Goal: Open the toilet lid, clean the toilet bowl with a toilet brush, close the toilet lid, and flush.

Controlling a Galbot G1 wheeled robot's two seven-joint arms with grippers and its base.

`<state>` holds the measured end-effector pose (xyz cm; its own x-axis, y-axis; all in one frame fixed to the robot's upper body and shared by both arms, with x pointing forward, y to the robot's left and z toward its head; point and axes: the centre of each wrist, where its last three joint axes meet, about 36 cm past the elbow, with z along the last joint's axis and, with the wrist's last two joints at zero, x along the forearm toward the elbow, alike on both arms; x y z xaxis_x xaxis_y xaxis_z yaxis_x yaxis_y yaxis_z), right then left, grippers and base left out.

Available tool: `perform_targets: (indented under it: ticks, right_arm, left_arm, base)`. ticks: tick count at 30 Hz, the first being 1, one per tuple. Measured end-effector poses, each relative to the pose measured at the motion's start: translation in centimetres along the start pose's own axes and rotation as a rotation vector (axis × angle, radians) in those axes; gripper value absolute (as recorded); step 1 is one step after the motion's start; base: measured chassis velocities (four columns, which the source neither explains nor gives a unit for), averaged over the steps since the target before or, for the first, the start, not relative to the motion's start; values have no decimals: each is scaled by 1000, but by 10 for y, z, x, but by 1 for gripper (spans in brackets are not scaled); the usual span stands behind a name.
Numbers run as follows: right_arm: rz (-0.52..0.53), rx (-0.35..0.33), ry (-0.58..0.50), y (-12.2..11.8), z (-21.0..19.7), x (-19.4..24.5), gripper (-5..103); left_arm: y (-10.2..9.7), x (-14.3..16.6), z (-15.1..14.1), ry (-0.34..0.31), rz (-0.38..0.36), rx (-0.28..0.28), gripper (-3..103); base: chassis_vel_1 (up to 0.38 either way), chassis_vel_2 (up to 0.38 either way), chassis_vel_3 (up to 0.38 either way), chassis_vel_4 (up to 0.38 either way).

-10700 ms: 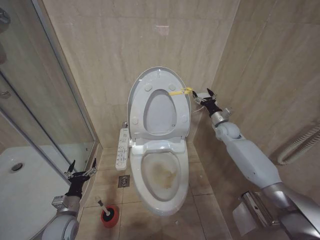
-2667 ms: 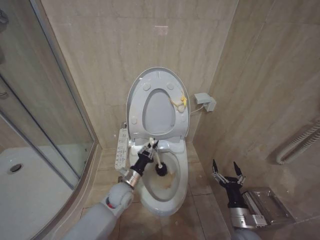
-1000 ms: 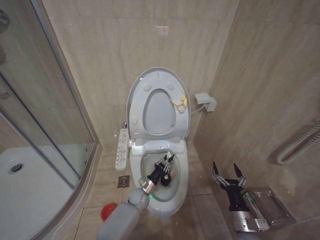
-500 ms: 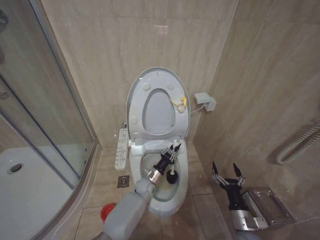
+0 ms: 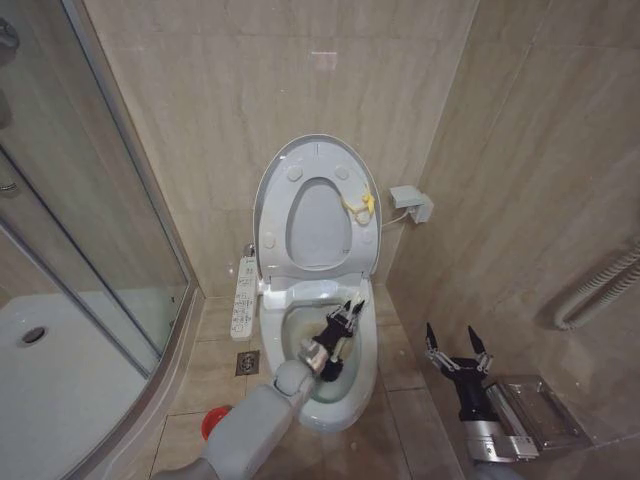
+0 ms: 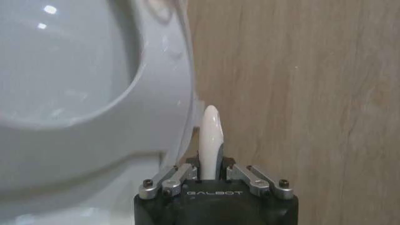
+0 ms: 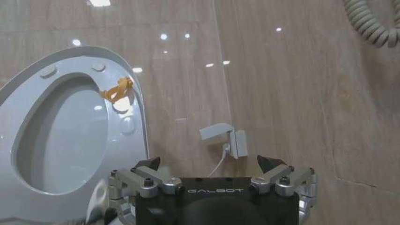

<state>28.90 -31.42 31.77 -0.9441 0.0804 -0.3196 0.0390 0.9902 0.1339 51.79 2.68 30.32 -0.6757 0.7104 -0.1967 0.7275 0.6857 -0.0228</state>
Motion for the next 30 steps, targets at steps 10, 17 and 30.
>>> perform_targets:
  ticks: [10,17,30]
  right_arm:
    - [-3,4,1,-2,2,2,100]
    - [-2,3,-1,-3,2,1,100]
    - [0,-4,-4,-1,4,4,100]
  left_arm:
    - [7,8,19,95,-16,-46,20]
    - [0,-4,9,68,-10,-33,20]
    - [-5,-1,28,75,19,-37,20]
  base:
    - [0,0,0,0]
    - [0,0,0,0]
    - [0,0,0,0]
